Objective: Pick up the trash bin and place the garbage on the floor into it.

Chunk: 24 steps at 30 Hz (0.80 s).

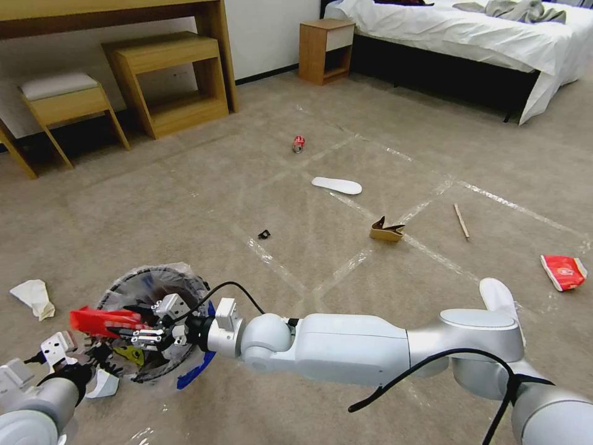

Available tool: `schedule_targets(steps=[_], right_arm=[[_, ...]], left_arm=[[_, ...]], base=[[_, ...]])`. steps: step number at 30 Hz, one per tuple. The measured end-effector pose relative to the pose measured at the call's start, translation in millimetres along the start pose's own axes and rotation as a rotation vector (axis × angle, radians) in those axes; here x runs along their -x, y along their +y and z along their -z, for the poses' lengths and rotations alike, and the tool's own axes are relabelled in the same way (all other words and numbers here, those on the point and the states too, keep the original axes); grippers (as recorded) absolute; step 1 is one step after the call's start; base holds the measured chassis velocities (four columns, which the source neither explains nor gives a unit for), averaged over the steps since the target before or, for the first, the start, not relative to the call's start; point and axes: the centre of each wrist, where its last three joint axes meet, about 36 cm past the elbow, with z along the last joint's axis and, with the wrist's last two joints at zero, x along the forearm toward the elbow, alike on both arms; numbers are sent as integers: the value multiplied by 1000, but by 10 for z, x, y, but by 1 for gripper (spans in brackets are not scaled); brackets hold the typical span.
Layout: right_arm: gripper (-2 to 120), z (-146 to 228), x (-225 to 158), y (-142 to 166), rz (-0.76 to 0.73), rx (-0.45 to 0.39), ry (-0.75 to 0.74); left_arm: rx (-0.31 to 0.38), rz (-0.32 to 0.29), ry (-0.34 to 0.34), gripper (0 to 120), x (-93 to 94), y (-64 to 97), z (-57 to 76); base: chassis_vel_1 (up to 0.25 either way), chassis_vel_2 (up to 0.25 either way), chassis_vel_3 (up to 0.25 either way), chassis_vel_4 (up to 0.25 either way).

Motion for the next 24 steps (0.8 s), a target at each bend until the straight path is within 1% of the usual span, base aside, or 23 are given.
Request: schedule_targets(steps=[1,2,5,6,7,8,9,12,19,21,22,24], right_arm=[[68,2,1,-2,0,-1,0],[68,2,1,-2,0,-1,0],[82,3,5,-14,-1,-5,1],[82,3,5,-14,-1,-5,1],[85,3,5,-18,-1,-7,2],[93,5,6,-21,-2,-7,1],[97,8,6,-28,-3,-8,1],[99,18,4,-38,-5,-11,-2],[99,137,13,-87,-14,-18,-35],[99,398,21,-156,-30,-22,-100],[99,398,21,-156,-30,-22,-100],[100,576,12,-227,-46,-25,-141]], left_arm=[[0,1,0,0,1,2,-1],[0,1,0,0,1,2,-1],[-1,2,1,0,6,7,-5],[-1,2,1,0,6,7,-5],[-1,3,1,0,8,8,-7],[-2,3,2,0,13,13,-12],[-2,5,3,0,19,19,-16],[-2,8,4,0,29,27,-23],[-3,9,5,0,46,34,-28],[-2,11,4,0,59,43,-23],[-2,11,4,0,59,43,-23],[0,12,3,0,61,45,-16]], base=[[0,0,0,0],[0,0,0,0],[0,0,0,0],[0,0,0,0],[0,0,0,0],[0,0,0,0],[0,0,0,0],[0,0,0,0],[0,0,0,0],[0,0,0,0],[0,0,0,0],[0,0,0,0]])
